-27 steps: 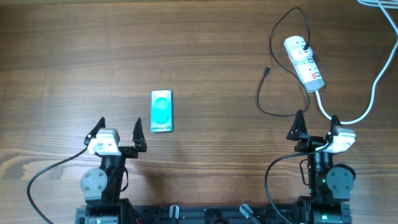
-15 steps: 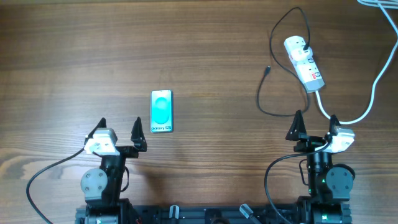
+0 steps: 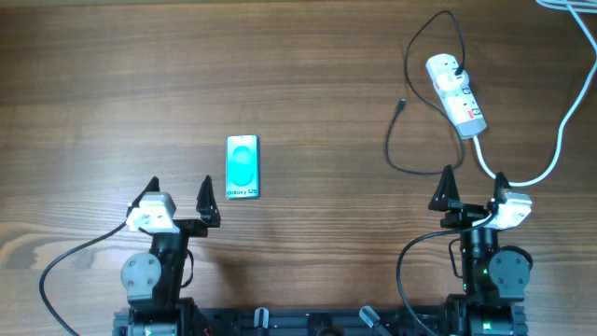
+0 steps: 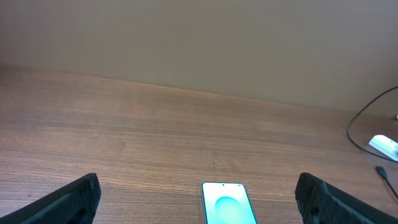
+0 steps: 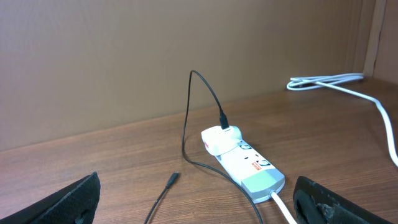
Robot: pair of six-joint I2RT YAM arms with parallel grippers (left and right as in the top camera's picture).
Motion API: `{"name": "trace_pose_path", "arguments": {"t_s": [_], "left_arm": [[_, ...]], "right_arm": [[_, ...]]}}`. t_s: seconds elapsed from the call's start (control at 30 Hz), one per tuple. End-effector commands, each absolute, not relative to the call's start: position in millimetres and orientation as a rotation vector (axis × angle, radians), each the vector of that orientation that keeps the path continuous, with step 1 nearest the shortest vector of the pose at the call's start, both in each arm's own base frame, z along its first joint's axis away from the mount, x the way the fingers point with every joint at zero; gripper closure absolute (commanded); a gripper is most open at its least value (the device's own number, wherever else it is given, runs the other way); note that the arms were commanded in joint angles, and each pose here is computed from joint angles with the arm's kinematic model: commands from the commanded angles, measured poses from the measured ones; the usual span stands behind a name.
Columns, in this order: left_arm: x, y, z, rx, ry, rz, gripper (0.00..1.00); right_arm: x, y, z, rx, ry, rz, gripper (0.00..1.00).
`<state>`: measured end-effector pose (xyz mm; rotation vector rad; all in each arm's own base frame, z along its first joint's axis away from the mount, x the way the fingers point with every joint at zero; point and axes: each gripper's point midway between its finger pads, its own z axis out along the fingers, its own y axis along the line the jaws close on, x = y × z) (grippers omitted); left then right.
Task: Plug charger to phone and switch on socket
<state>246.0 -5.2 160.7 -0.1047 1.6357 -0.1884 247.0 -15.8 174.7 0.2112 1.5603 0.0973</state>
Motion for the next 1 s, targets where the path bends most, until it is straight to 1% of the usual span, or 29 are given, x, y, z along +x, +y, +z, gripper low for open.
{"name": "trace_pose_path", "arguments": {"t_s": [0.0, 0.23, 0.4, 0.57, 0.7, 0.9, 0.97], "left_arm": [[246, -2, 158, -0.125, 1.637, -0.182, 0.00], [246, -5, 159, -0.130, 1.636, -0.212, 0.00], [245, -9, 168, -0.109, 1.622, -0.228, 0.00], [236, -9, 194, -0.118, 1.675, -0.229, 0.00], [235, -12, 226, -0.119, 1.729, -0.242, 0.00], [247, -16, 280, -0.128, 1.875, -0.273, 0.00], [252, -16, 289, -0.144, 1.959, -0.278, 0.00]], "right_arm": [[246, -17, 178, 0.210, 1.544, 0.080, 0.00], [246, -17, 178, 0.210, 1.544, 0.081, 0.00], [246, -17, 178, 0.210, 1.544, 0.080, 0.00], [246, -17, 178, 0.210, 1.544, 0.080, 0.00], [246, -17, 178, 0.210, 1.544, 0.081, 0.00], [246, -17, 178, 0.210, 1.544, 0.081, 0.00], [246, -17, 178, 0.210, 1.544, 0.081, 0.00]]}}
